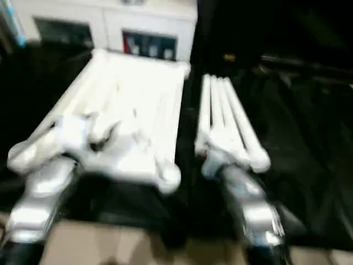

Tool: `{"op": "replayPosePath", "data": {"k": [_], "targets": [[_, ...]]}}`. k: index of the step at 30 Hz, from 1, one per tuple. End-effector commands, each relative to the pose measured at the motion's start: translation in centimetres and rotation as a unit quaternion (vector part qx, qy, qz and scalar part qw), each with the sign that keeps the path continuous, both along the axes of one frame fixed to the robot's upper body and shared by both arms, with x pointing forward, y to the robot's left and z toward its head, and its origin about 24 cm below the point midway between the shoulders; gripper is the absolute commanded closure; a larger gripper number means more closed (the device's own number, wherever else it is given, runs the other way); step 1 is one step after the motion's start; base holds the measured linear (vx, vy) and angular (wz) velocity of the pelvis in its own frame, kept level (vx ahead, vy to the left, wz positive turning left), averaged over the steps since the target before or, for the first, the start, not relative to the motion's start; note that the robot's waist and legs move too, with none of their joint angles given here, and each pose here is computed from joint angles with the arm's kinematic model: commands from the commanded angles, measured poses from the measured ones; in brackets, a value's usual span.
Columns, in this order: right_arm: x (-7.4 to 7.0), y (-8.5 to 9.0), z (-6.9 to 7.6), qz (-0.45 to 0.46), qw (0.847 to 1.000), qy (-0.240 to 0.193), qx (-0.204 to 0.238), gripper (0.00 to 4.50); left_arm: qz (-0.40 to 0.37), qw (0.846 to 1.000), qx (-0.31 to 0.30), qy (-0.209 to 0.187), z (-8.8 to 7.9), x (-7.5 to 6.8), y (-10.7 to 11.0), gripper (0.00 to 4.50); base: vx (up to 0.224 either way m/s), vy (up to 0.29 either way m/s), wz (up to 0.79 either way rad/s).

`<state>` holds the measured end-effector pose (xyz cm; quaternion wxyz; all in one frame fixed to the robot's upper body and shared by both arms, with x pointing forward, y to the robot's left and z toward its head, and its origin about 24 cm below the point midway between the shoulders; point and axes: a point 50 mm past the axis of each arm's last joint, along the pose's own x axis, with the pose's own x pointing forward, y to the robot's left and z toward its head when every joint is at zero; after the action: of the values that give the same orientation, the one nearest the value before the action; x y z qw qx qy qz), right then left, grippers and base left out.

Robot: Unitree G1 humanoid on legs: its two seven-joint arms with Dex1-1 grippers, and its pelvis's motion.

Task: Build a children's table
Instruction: Move to table

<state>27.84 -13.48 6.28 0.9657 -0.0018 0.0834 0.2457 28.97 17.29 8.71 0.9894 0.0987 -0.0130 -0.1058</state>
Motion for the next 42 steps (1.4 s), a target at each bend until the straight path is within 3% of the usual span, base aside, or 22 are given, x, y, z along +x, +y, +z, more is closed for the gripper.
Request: {"op": "replayPosePath", "data": {"k": [1, 3, 6, 8, 9, 11, 15, 16, 17, 18, 19, 23, 24, 25, 30, 32, 42], "targets": [[-0.4, -0.6, 0.1, 0.001, 1.0, -0.013, -0.016, 0.84, -0.017, 1.0, -0.011, -0.008, 0.3, -0.2, -1.0, 0.88, 0.068, -0.05, -0.01], [-0.2, -0.9, 0.2, -0.025, 1.0, -0.003, 0.007, 0.84, -0.017, 1.0, -0.013, -0.01, 0.5, -0.3, -0.9, 0.88, 0.077, -0.088, 0.12], [-0.3, -0.9, 0.3, -0.015, 1.0, -0.008, -0.003, 0.84, -0.04, 0.999, -0.007, -0.011, 0.5, -0.5, -1.1, 0.88, 0.047, -0.042, 0.0], [-0.7, -1.0, 0.4, 0.007, 1.0, -0.007, 0.003, 0.84, -0.104, 0.994, 0.003, -0.015, 0.6, -0.9, -1.9, 0.88, 0.0, 0.0, 0.0], [-1.1, -1.2, 0.7, 0.038, 0.999, -0.009, 0.004, 0.84, -0.178, 0.984, -0.001, -0.006, 0.7, -1.3, -2.8, 0.88, 0.0, 0.0, 0.0], [-1.3, -1.3, 0.8, 0.05, 0.999, -0.01, 0.004, 0.84, -0.212, 0.977, -0.002, -0.004, 0.8, -1.5, -3.2, 0.88, 0.0, 0.0, 0.0], [-1.7, -1.9, 1.0, 0.108, 0.994, 0.009, -0.013, 0.84, -0.343, 0.938, 0.035, 0.046, 0.6, -2.1, -4.2, 0.88, 0.0, 0.0, 0.0], [-1.7, -2.0, 1.0, 0.111, 0.994, 0.01, -0.014, 0.84, -0.349, 0.935, 0.037, 0.052, 0.5, -2.0, -4.2, 0.88, 0.0, 0.0, 0.0], [-1.6, -2.1, 1.1, 0.125, 0.992, 0.013, -0.025, 0.84, -0.377, 0.922, 0.052, 0.068, 0.3, -2.1, -4.3, 0.88, 0.0, 0.0, 0.0], [-1.6, -2.2, 1.2, 0.151, 0.988, 0.02, -0.041, 0.84, -0.433, 0.893, 0.075, 0.098, 0.0, -2.3, -4.2, 0.88, 0.0, 0.0, 0.0], [-1.6, -2.3, 1.2, 0.161, 0.986, 0.023, -0.046, 0.79, -0.456, 0.879, 0.081, 0.111, -0.1, -2.5, -4.1, 1.04, 0.0, 0.0, 0.0], [-2.0, -2.3, 1.2, 0.204, 0.976, 0.036, -0.062, 0.77, -0.492, 0.853, 0.103, 0.138, -0.5, -2.6, -3.7, 1.26, 0.0, 0.0, 0.0], [-2.2, -2.4, 1.1, 0.231, 0.969, 0.04, -0.082, 0.77, -0.522, 0.826, 0.136, 0.163, -0.9, -2.5, -3.1, 1.41, 0.0, 0.0, 0.0], [-2.2, -2.4, 1.2, 0.241, 0.966, 0.04, -0.087, 0.77, -0.534, 0.815, 0.146, 0.172, -1.0, -2.5, -2.9, 1.53, 0.0, 0.0, 0.0], [-2.8, -2.3, 1.4, 0.299, 0.949, 0.069, -0.072, 0.77, -0.559, 0.786, 0.166, 0.207, -1.1, -1.9, -2.4, 1.88, 0.0, 0.0, 0.0], [-2.9, -2.3, 1.5, 0.317, 0.942, 0.08, -0.075, 0.77, -0.567, 0.771, 0.155, 0.243, -1.3, -1.6, -1.9, 2.06, 0.0, 0.0, 0.0], [-2.7, -2.4, 1.4, 0.334, 0.934, 0.091, -0.083, 0.77, -0.555, 0.761, 0.197, 0.27, -2.2, -0.1, -1.0, 2.94, 0.0, 0.0, 0.0]]}}
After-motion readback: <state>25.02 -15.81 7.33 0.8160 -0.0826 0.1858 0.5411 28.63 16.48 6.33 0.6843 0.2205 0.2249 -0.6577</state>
